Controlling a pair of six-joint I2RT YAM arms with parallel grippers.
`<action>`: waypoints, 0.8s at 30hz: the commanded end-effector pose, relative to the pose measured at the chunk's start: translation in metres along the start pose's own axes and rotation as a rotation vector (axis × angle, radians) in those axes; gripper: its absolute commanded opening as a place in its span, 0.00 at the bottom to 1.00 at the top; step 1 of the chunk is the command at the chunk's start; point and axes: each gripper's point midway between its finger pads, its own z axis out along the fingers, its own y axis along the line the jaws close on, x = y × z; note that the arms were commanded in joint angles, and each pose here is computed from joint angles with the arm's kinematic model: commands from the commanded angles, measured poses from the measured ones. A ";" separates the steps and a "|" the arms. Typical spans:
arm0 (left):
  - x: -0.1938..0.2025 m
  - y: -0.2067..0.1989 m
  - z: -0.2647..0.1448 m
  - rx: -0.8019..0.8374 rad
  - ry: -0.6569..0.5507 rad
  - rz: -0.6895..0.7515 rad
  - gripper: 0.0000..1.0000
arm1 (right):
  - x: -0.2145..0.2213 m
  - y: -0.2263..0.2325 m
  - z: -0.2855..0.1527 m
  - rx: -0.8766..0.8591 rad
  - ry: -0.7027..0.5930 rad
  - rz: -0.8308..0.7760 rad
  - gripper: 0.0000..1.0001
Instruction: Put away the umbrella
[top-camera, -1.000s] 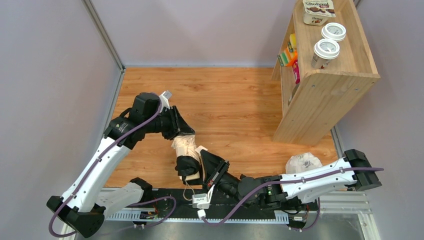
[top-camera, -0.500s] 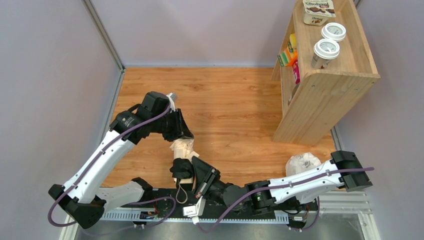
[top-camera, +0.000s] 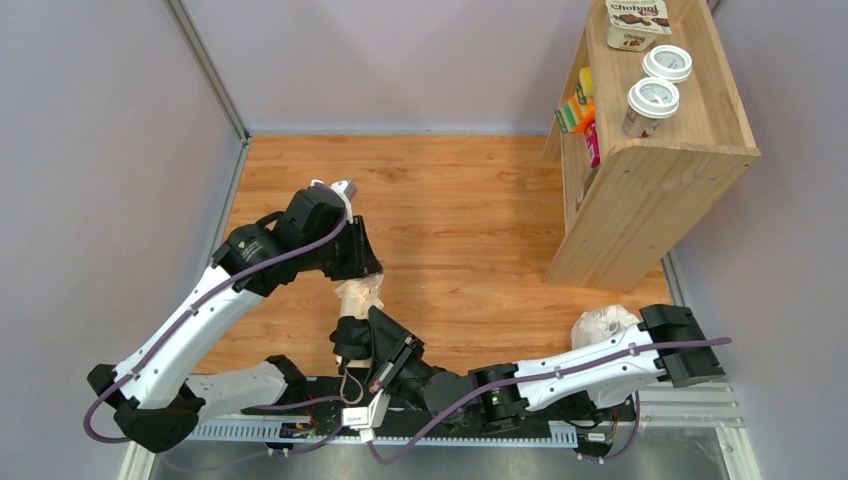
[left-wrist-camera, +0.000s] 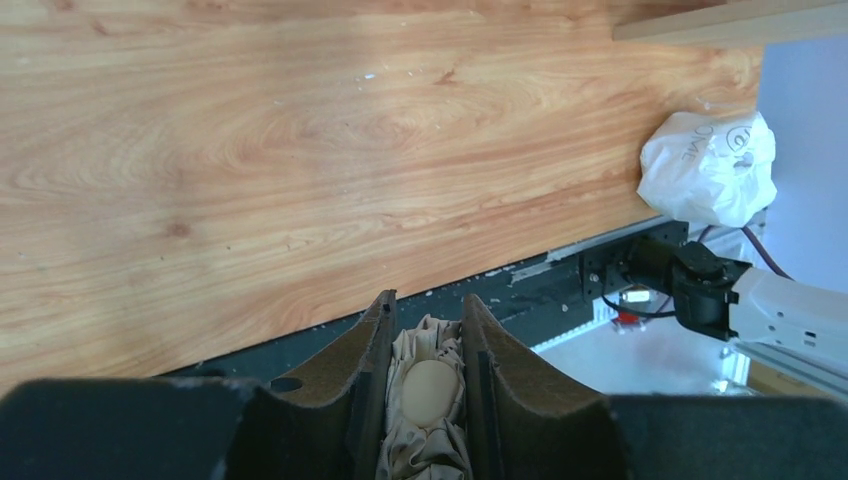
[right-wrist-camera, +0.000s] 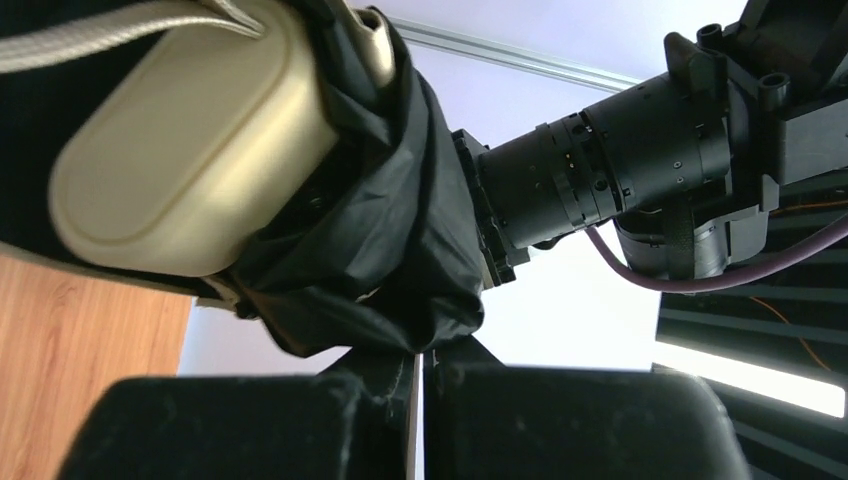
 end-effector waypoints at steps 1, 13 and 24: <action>-0.015 0.018 -0.005 -0.097 -0.160 -0.022 0.00 | 0.012 -0.068 -0.007 0.279 0.054 0.136 0.00; -0.007 0.014 0.000 -0.191 -0.099 0.028 0.00 | 0.004 -0.063 -0.008 0.245 -0.008 0.134 0.00; -0.006 -0.002 0.006 -0.225 -0.061 0.112 0.00 | -0.025 -0.034 -0.021 0.073 -0.181 0.077 0.00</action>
